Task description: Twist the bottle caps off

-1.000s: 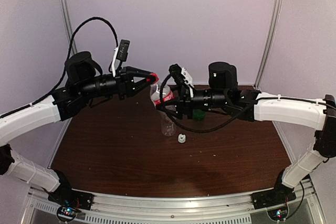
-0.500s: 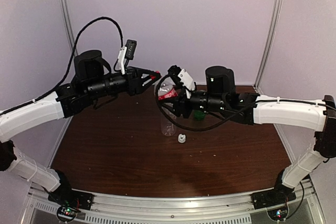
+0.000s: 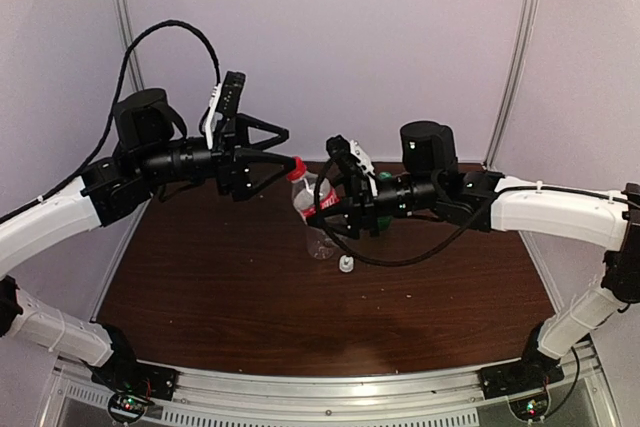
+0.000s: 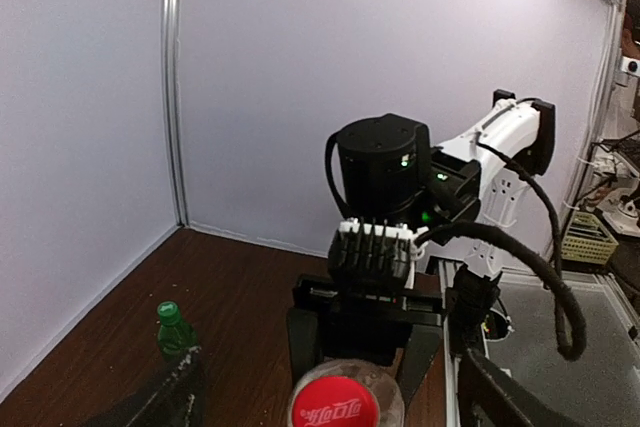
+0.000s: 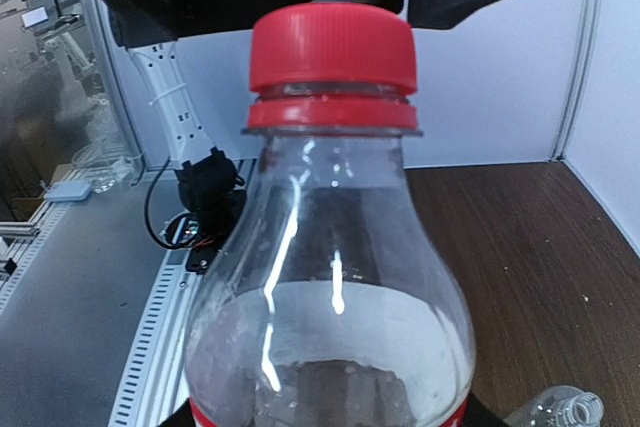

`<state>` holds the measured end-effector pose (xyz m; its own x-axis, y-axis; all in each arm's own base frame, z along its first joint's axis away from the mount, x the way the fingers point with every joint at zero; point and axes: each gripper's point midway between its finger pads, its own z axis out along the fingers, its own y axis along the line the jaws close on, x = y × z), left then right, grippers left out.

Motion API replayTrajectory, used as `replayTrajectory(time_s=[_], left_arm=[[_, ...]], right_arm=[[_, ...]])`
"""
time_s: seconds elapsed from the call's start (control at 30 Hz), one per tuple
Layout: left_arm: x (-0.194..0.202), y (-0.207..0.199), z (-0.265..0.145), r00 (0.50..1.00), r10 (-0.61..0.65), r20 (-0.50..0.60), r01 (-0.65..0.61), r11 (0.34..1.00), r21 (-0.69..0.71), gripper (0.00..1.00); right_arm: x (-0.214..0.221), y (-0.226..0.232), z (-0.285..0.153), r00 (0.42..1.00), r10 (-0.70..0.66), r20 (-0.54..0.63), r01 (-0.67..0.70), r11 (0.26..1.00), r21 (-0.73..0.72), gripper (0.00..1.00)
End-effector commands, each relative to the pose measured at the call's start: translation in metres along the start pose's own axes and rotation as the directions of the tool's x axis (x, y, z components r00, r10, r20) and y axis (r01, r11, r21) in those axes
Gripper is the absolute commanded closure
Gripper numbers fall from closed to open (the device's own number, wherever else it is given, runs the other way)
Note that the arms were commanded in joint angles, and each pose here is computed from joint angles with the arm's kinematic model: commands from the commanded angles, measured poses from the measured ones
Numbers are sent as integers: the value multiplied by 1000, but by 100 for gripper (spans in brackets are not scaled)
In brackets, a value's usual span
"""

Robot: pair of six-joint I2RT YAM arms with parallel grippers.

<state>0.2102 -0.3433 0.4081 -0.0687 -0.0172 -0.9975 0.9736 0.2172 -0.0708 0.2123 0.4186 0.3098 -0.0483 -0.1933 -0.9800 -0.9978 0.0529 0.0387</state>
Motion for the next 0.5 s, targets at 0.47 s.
replayTrajectory(time_s=[0.47], left_arm=[[4, -62, -1, 998, 34, 50, -53, 887, 459, 24]], right_arm=[[-23, 63, -11, 996, 45, 74, -9, 904, -427, 54]])
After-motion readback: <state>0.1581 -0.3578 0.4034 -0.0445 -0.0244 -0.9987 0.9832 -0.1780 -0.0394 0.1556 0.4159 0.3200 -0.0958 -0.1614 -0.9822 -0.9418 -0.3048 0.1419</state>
